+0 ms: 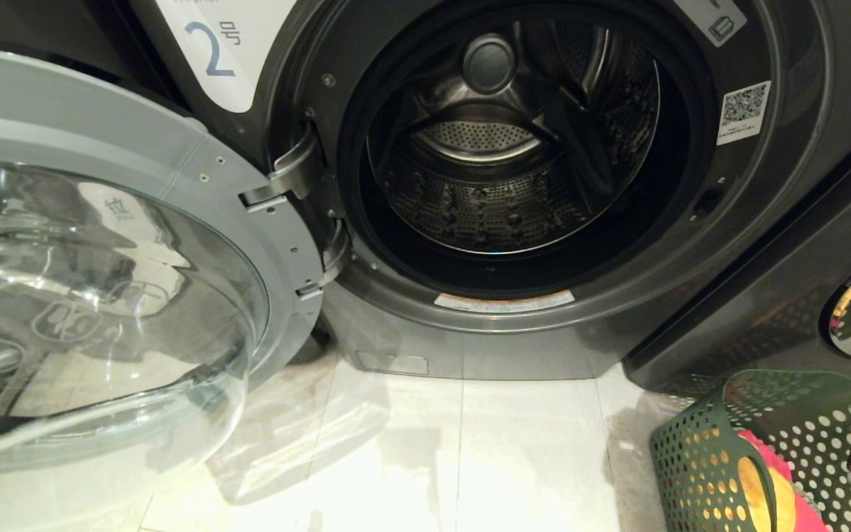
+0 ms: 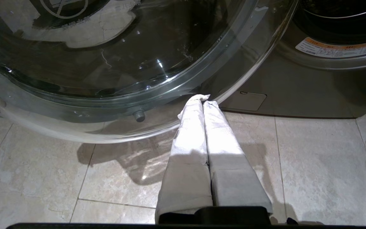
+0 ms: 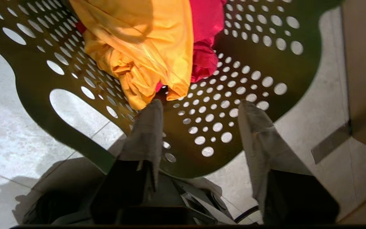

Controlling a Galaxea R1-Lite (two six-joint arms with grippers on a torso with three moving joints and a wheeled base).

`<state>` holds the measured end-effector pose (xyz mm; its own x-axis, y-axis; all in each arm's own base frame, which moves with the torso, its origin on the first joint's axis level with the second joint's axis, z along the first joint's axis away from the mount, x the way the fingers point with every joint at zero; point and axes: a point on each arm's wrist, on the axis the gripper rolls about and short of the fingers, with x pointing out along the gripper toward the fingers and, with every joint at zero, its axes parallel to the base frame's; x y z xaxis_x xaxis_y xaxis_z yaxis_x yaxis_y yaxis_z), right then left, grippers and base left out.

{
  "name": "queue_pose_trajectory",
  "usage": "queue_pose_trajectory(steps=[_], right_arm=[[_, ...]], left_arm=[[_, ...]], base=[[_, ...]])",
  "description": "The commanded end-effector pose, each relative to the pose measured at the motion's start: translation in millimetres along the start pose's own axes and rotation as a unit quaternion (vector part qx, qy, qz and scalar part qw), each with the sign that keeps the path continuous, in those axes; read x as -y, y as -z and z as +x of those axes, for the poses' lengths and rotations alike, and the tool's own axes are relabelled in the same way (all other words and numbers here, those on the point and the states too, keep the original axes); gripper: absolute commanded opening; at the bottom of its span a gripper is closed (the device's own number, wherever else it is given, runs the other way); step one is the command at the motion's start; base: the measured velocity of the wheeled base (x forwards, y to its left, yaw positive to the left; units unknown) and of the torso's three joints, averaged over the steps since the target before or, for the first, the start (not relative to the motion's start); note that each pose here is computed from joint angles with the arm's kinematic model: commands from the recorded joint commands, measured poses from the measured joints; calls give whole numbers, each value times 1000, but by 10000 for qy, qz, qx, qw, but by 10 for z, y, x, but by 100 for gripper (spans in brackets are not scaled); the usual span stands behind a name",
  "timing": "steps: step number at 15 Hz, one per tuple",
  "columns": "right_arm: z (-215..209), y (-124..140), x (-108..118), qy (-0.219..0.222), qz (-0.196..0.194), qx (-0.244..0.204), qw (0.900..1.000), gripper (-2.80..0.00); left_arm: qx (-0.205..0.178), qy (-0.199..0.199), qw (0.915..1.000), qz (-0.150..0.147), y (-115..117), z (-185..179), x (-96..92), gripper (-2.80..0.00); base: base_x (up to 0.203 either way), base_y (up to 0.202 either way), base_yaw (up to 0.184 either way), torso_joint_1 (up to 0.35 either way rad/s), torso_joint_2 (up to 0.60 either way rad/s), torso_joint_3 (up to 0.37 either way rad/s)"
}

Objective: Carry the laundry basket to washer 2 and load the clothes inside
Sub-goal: Place the clothes into the washing machine

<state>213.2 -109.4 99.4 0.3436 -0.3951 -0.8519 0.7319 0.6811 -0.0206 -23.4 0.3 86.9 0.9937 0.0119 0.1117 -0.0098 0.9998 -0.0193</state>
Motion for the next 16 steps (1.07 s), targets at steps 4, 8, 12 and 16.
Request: queue_pose_trajectory(steps=[4,8,12,16], right_arm=[[768,38,66,-887,-368,-913,9912,0],[1456,129,76,-1394,-554,-931,9843,0],[1935,203,203,-1555,-662,-1035,9802,0],[2337,222,228,-1906,-897,-868,9737,0]], left_arm=[[-192,-12,9998,1,113,20,-2,-280],[-195,-5,9998,1,113,20,-2,-280],[-200,-5,9998,1,114,20,-2,-280],[-197,-10,9998,1,114,20,-2,-280]], base=[[0,0,0,0,0,0],[0,0,0,0,0,0],[0,0,0,0,0,0],[0,0,0,0,0,0]])
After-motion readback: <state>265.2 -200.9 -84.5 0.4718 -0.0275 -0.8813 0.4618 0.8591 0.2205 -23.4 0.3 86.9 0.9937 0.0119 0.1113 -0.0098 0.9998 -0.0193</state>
